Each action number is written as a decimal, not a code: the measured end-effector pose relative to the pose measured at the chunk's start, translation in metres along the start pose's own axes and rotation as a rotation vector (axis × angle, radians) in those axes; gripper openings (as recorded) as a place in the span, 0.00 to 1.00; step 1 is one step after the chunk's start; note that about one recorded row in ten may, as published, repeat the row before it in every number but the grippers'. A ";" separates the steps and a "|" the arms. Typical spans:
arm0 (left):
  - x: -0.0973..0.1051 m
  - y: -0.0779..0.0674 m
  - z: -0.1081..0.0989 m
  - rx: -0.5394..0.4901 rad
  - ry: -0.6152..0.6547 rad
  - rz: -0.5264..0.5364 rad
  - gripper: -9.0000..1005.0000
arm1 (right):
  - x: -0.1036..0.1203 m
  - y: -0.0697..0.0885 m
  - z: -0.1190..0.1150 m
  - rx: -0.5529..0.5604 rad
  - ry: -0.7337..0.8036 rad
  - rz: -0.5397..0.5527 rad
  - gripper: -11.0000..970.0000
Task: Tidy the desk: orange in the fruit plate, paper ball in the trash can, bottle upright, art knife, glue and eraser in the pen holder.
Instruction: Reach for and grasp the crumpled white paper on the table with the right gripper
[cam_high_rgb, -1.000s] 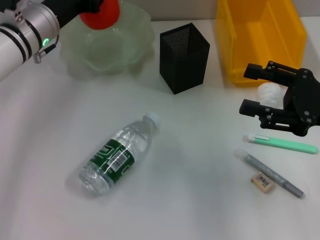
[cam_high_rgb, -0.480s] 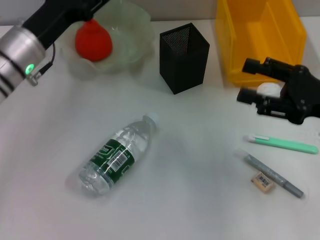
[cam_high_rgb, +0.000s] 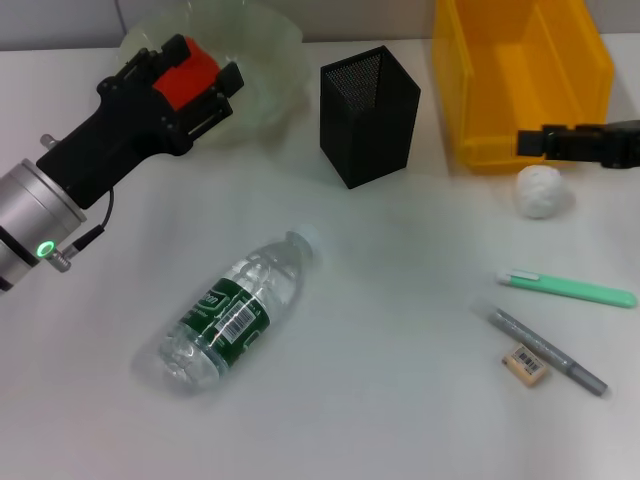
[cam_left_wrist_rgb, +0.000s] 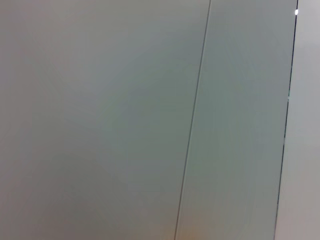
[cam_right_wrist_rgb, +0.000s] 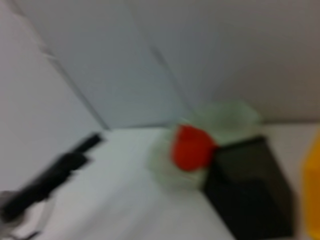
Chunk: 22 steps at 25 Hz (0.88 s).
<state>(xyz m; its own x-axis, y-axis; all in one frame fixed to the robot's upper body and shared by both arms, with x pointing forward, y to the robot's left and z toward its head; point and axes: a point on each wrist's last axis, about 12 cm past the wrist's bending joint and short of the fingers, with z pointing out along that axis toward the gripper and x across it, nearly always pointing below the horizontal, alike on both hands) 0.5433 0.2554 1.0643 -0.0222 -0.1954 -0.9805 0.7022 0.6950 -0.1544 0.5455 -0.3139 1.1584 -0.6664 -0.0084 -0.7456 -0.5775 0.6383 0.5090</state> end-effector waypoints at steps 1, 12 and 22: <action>0.001 -0.001 0.000 0.003 0.003 -0.001 0.80 | -0.008 -0.002 -0.003 0.099 0.061 0.063 0.75; 0.002 0.000 0.003 -0.001 0.017 0.001 0.80 | -0.025 -0.011 0.018 0.445 0.270 0.103 0.63; 0.002 0.002 0.006 -0.015 0.027 0.001 0.80 | -0.037 -0.018 0.049 0.542 0.348 0.072 0.81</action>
<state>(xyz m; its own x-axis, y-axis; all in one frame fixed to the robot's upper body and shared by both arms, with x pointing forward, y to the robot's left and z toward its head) 0.5486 0.2525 1.0625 -0.0408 -0.1762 -0.9835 0.6918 0.7052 -0.1550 0.6036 -0.2873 1.1563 -0.8612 -0.1422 -0.4880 -0.2666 0.9438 0.1954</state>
